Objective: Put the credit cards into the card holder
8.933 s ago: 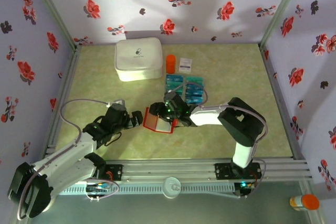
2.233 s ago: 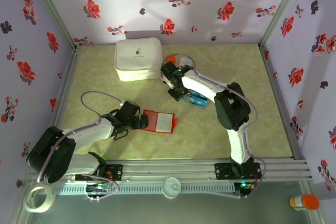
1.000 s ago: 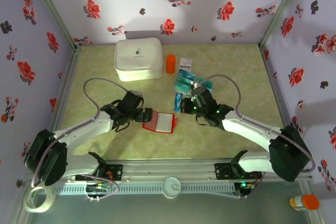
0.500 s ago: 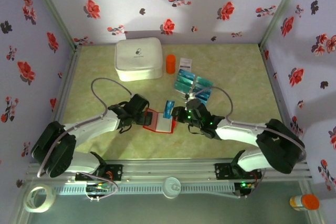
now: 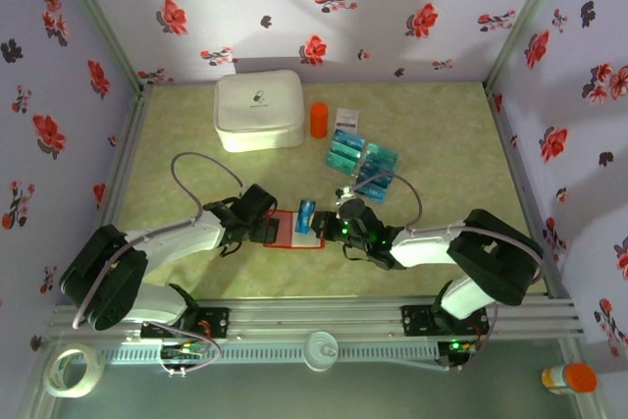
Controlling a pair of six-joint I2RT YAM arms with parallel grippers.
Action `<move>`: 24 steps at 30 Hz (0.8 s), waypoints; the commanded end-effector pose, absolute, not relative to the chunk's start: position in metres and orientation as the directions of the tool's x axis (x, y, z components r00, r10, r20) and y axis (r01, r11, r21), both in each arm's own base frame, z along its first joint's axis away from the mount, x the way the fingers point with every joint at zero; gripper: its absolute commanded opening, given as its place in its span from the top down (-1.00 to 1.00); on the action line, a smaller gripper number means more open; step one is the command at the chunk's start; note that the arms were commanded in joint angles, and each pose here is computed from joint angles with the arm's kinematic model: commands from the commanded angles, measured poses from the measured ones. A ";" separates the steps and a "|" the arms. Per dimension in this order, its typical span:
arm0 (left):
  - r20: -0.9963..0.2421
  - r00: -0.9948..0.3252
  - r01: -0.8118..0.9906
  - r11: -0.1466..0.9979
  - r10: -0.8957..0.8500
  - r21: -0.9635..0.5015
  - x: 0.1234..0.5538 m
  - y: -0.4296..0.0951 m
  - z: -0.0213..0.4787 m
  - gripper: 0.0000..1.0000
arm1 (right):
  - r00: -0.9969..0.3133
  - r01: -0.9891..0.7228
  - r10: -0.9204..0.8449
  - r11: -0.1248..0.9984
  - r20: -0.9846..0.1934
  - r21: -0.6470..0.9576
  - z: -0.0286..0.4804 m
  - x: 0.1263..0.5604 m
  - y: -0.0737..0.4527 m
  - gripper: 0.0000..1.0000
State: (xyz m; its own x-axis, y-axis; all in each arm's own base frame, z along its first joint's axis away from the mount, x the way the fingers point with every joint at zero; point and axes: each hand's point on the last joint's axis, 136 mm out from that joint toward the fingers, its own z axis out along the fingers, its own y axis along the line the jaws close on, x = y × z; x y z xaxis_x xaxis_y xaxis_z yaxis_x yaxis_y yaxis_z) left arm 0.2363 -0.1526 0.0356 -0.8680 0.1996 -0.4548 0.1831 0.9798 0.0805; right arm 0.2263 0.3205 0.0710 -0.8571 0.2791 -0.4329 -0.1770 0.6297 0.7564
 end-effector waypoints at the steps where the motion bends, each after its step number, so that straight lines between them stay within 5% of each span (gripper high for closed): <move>1: -0.445 -0.875 0.161 0.981 0.192 0.105 0.232 -0.147 0.028 -1.00 | -0.832 -0.184 0.327 0.601 -0.449 0.778 0.076 0.231 0.324 1.00; 24: -0.424 -0.899 0.072 0.991 0.114 0.114 0.228 -0.140 0.020 -1.00 | -0.837 -0.175 0.341 0.575 -0.428 0.799 0.060 0.231 0.332 1.00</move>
